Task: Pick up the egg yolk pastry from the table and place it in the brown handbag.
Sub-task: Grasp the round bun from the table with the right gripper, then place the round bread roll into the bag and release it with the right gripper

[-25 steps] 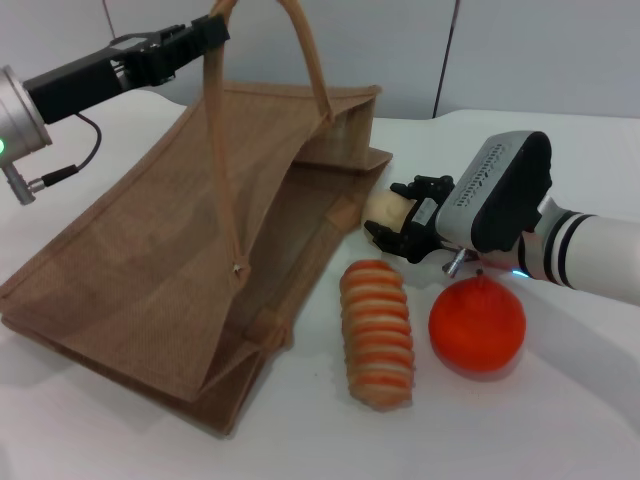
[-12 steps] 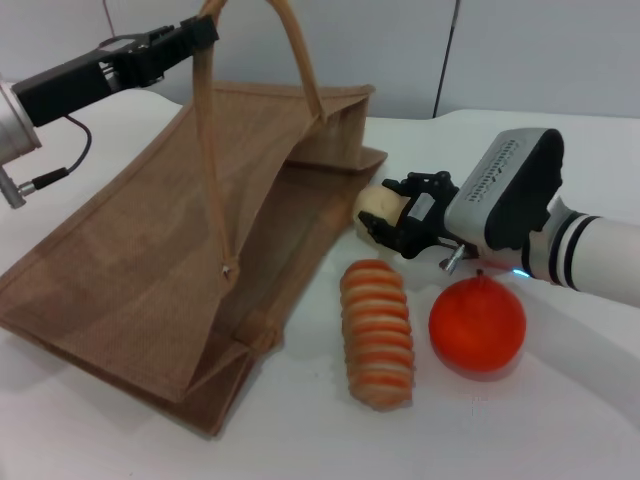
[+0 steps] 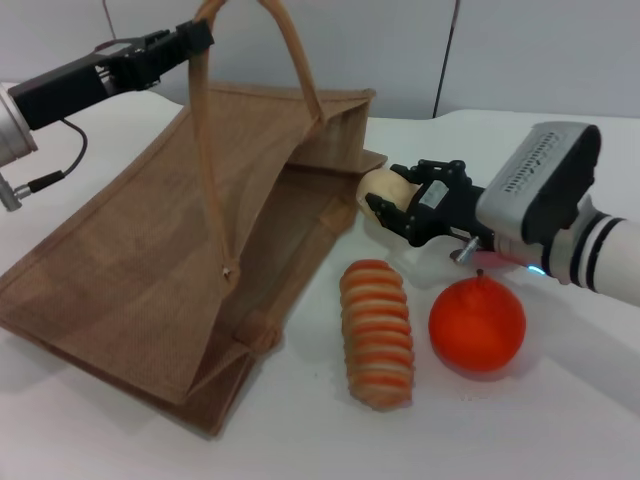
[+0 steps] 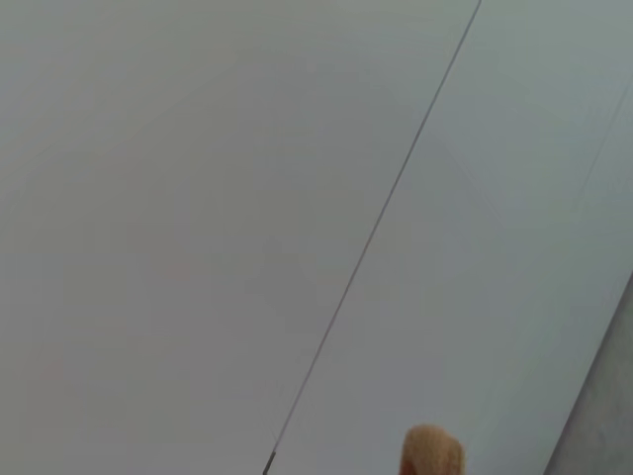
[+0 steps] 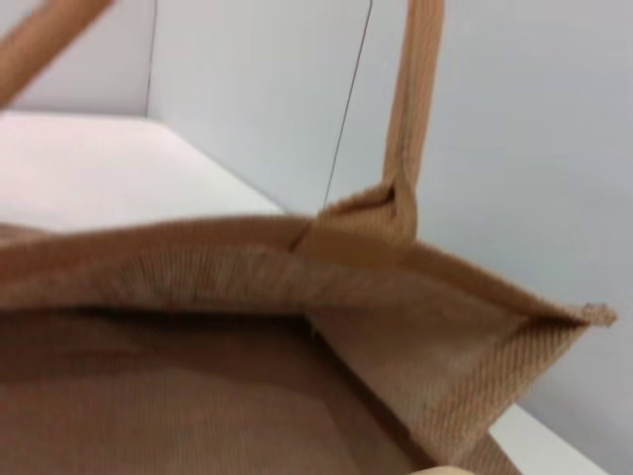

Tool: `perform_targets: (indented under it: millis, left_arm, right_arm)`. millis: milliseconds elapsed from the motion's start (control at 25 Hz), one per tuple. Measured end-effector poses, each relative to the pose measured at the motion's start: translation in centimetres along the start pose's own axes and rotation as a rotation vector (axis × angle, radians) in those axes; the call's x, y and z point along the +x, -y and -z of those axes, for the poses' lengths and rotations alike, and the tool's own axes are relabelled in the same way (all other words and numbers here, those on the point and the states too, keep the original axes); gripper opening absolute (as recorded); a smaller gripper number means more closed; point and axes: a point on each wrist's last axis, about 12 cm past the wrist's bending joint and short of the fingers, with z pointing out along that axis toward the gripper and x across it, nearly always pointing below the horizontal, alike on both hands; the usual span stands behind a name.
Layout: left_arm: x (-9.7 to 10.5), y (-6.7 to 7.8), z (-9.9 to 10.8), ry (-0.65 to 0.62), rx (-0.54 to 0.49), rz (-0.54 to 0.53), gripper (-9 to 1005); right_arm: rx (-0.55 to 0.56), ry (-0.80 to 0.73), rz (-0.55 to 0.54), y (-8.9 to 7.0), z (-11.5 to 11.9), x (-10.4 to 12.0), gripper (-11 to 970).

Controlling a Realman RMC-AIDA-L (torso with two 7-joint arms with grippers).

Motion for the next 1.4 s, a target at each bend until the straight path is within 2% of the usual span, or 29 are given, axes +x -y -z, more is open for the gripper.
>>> perform_targets:
  millis: [200,440,680,920,1400]
  left_arm:
    - [-0.1,-0.1,0.1,-0.002,-0.004,-0.002,115]
    - [-0.3,0.1,-0.5,-0.01,0.013,-0.008,115]
    - [-0.7,0.7,-2.1,-0.015,0.069,-0.009,115]
    - [-0.9,1.5,-2.8,-0.016,0.128,-0.005,115]
    - [-1.8,3.0,-2.8,0.004,0.271,-0.009,115]
  right_arm:
    - [-0.029,0.086,-0.017,-0.2,0.8,-0.2,486]
    - [-0.122,0.192,0.004,-0.7,1.8,-0.9,472]
    - [-0.166,0.181,0.04,-0.9,1.0,-1.8,459]
    - [-0.193,0.163,0.075,-1.3,0.1,-2.6,458]
    - [-0.275,0.095,0.167,-3.3,-2.2,-4.3,448]
